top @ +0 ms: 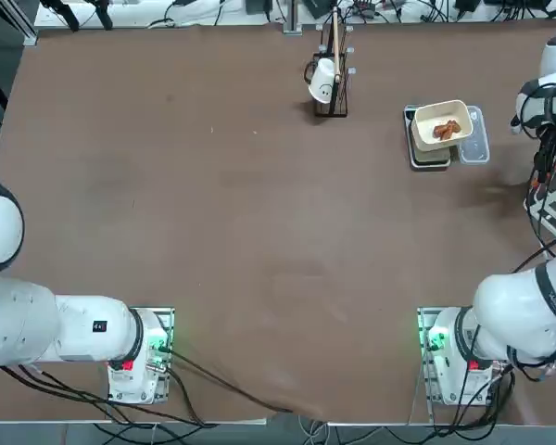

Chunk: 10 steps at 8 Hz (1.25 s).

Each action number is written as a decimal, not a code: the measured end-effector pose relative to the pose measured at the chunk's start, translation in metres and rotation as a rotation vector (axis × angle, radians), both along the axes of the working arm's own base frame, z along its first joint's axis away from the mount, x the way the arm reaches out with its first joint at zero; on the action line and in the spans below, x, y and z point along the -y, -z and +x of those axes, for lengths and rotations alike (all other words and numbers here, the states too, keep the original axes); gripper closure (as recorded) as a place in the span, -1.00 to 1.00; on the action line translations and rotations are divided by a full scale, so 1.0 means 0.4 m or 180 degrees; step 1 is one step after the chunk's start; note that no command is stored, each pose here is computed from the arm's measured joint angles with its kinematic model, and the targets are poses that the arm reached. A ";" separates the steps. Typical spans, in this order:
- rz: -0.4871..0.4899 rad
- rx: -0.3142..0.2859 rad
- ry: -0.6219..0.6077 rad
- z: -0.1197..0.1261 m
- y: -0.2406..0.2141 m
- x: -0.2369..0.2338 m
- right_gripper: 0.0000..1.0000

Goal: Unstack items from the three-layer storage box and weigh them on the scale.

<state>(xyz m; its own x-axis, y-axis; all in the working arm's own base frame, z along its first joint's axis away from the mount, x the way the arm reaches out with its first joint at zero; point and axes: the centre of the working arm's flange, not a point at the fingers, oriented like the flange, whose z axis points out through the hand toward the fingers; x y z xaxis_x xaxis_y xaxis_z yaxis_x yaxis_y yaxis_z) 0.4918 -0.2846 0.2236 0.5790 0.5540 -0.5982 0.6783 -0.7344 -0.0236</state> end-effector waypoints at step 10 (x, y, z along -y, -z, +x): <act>0.0214 0.0252 -0.0010 0.081 -0.030 -0.094 0.76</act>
